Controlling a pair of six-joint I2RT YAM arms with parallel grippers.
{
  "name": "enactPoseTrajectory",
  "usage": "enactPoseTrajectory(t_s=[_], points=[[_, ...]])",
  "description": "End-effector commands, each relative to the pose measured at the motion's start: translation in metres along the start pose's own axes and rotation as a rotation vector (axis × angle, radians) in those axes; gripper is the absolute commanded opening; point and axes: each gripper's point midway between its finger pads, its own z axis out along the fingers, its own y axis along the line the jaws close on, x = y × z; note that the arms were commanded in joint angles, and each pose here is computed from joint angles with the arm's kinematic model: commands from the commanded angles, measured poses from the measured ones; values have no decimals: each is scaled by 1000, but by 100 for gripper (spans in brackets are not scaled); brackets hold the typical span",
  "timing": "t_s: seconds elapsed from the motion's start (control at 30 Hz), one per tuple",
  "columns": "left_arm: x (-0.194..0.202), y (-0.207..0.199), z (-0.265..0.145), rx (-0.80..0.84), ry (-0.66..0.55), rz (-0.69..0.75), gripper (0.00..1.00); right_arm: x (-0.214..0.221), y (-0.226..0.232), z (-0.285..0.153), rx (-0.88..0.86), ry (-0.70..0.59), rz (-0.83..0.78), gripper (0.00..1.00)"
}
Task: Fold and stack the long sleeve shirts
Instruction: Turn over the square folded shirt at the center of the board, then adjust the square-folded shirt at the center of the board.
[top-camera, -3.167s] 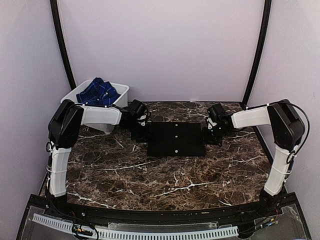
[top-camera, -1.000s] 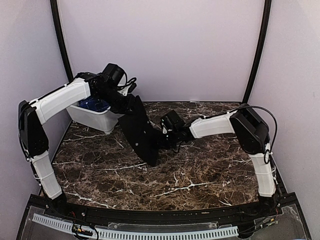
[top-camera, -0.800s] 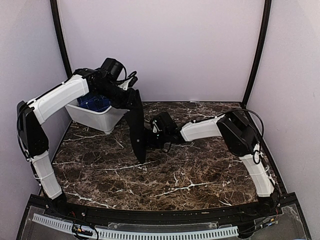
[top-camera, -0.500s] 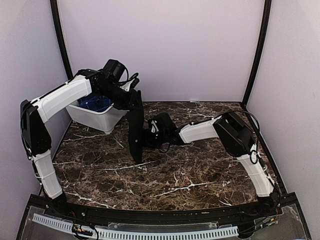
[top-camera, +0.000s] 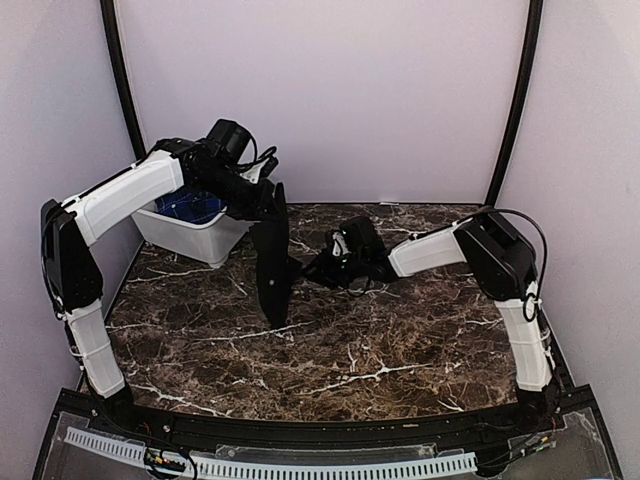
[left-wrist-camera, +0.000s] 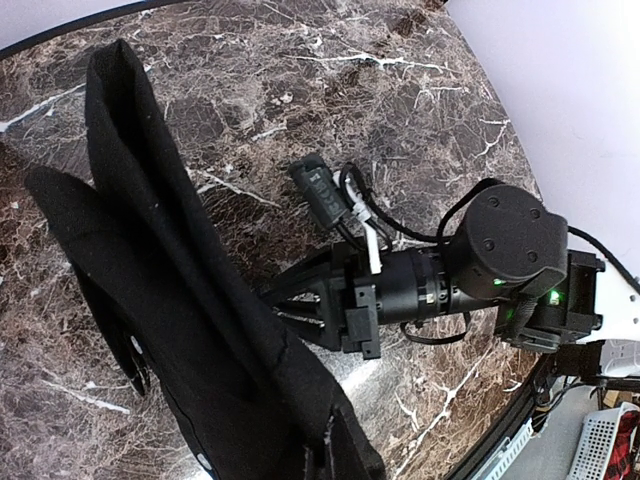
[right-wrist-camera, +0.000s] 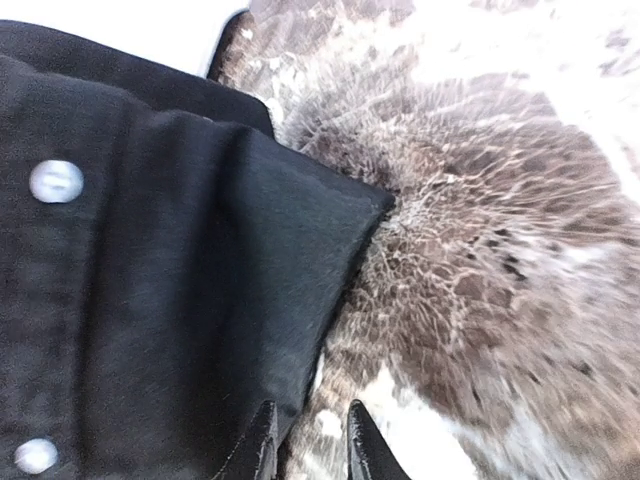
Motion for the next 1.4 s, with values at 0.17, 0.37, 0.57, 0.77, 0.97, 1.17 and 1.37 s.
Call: enactPoseTrajectory(t_s=[0.17, 0.37, 0.57, 0.77, 0.97, 1.17, 1.37], points=[[8, -51, 33, 79, 43, 42, 0, -67, 13, -109, 111, -171, -89, 21], [15, -142, 148, 187, 68, 15, 20, -80, -55, -230, 400, -286, -25, 39], [-14, -176, 144, 241, -47, 14, 63, -50, -68, -269, 456, -273, -51, 56], [-20, -113, 117, 77, -73, -51, 68, -23, -86, -243, 469, -181, -57, 62], [9, -28, 101, -35, -30, -128, 65, -3, -96, -209, 518, -83, -97, 61], [56, 30, 100, -61, 71, -176, 65, 8, -120, -196, 629, -42, -100, 60], [83, 45, 117, -72, 144, -164, 65, 17, -129, -182, 657, -3, -102, 61]])
